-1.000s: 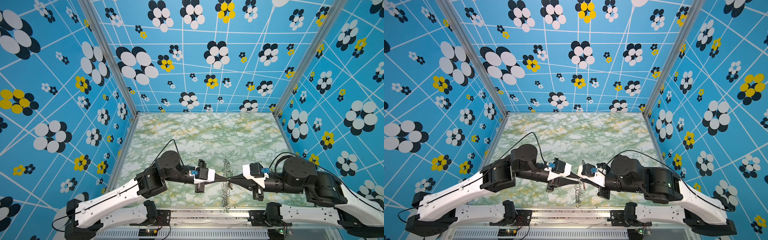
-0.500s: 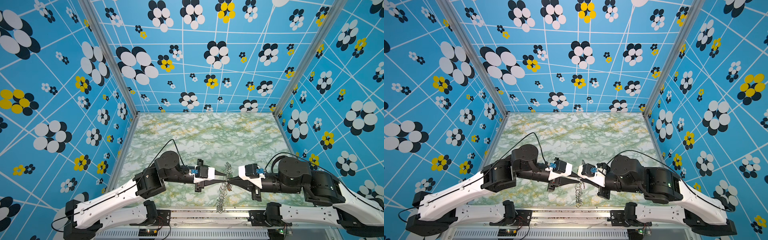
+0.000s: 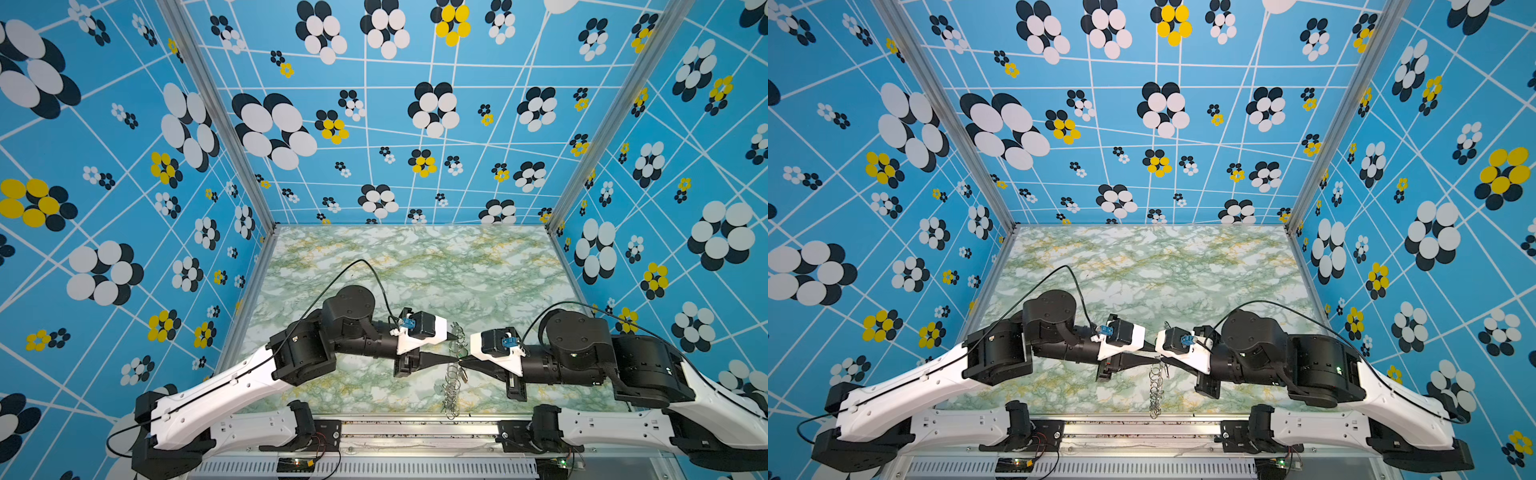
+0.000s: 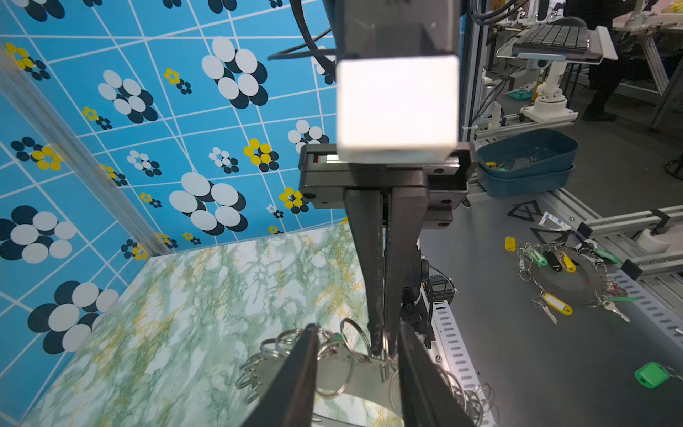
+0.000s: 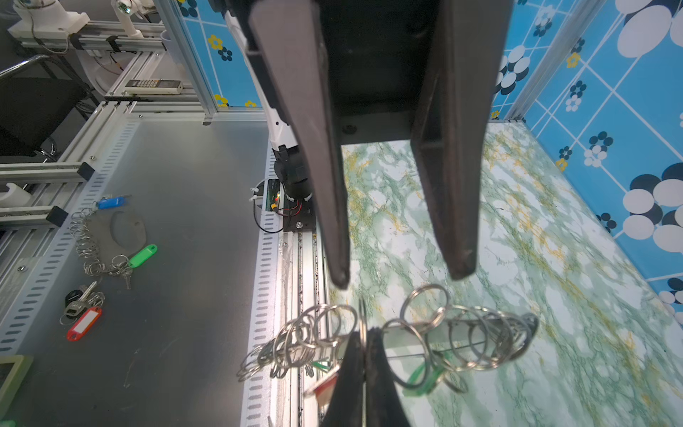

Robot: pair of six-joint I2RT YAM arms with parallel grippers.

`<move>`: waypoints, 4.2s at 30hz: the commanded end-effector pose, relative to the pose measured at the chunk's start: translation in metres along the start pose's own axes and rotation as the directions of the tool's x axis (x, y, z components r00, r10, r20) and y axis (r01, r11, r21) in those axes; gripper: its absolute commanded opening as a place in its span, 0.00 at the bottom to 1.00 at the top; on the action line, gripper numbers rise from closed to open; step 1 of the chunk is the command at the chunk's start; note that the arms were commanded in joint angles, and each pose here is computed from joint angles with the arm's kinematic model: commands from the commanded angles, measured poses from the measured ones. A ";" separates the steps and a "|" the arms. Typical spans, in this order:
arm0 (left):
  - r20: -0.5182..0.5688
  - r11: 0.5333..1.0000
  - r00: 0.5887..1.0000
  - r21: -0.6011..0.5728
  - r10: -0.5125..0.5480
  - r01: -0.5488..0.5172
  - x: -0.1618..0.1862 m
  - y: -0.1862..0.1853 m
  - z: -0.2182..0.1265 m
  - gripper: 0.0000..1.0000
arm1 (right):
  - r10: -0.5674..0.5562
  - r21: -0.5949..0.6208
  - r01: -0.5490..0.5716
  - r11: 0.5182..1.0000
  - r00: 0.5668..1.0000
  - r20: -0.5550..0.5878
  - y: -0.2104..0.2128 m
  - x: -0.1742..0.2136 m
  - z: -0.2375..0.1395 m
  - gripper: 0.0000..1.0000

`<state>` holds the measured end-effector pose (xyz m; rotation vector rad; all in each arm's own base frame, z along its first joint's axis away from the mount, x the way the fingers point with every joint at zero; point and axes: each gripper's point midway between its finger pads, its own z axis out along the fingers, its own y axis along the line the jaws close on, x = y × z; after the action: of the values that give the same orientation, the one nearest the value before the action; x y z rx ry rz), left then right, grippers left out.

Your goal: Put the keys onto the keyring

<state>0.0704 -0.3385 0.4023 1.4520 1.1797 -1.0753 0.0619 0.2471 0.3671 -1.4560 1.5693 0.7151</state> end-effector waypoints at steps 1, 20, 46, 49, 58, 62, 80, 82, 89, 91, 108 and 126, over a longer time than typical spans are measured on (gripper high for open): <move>-0.034 0.999 0.999 0.041 -0.024 0.026 0.002 -0.009 0.000 0.27 | -0.009 0.041 0.008 0.999 1.000 0.029 -0.008 -0.009 -0.008 0.00; -0.074 1.000 0.997 0.027 0.006 -0.004 0.010 -0.010 0.010 0.20 | -0.005 0.065 0.002 0.998 0.999 0.042 -0.013 -0.012 -0.010 0.00; -0.086 1.000 0.996 0.020 0.002 -0.001 0.019 -0.010 0.017 0.20 | 0.003 0.063 -0.008 0.998 0.997 0.083 -0.012 -0.018 -0.011 0.00; -0.077 1.000 0.997 0.013 0.010 -0.009 0.018 -0.008 0.017 0.20 | 0.008 0.055 -0.013 0.998 0.997 0.082 -0.011 -0.018 -0.010 0.00; -0.038 1.000 0.999 0.017 0.023 -0.022 0.011 -0.011 0.015 0.16 | 0.017 0.046 -0.020 0.999 0.997 0.079 -0.010 -0.016 -0.005 0.00; -0.032 1.000 0.999 0.015 0.026 -0.025 0.011 -0.011 0.014 0.11 | 0.017 0.040 -0.020 0.999 0.997 0.080 -0.009 -0.017 -0.004 0.00; -0.074 0.998 0.996 0.037 0.050 -0.047 0.018 -0.014 0.019 0.00 | 0.021 0.020 -0.023 1.000 0.995 0.099 -0.006 -0.024 -0.006 0.00; -0.079 0.998 0.996 0.038 0.051 -0.048 0.019 -0.015 0.018 0.00 | 0.018 0.018 -0.020 1.000 0.995 0.094 -0.006 -0.024 -0.007 0.00; -0.080 0.998 0.995 0.018 0.062 -0.061 0.014 -0.012 0.013 0.00 | 0.014 0.018 -0.015 1.000 0.996 0.083 -0.006 -0.021 -0.006 0.00; -0.064 0.997 0.995 0.011 0.071 -0.071 0.010 -0.012 0.011 0.00 | 0.013 0.016 -0.014 1.000 0.997 0.082 -0.005 -0.021 -0.006 0.00; 0.029 0.989 0.991 -0.074 0.129 -0.126 -0.012 -0.006 -0.010 0.00 | 0.045 0.031 -0.048 0.998 0.997 0.070 -0.007 -0.011 -0.008 0.27; 0.145 0.982 0.975 -0.110 0.171 -0.155 -0.029 -0.005 -0.016 0.00 | 0.063 0.004 -0.064 0.998 0.993 0.099 -0.003 -0.015 -0.002 0.20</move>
<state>0.0626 -0.3342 0.4051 1.4241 1.0687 -0.9756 0.0641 0.2507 0.3804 -1.3710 1.5438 0.7759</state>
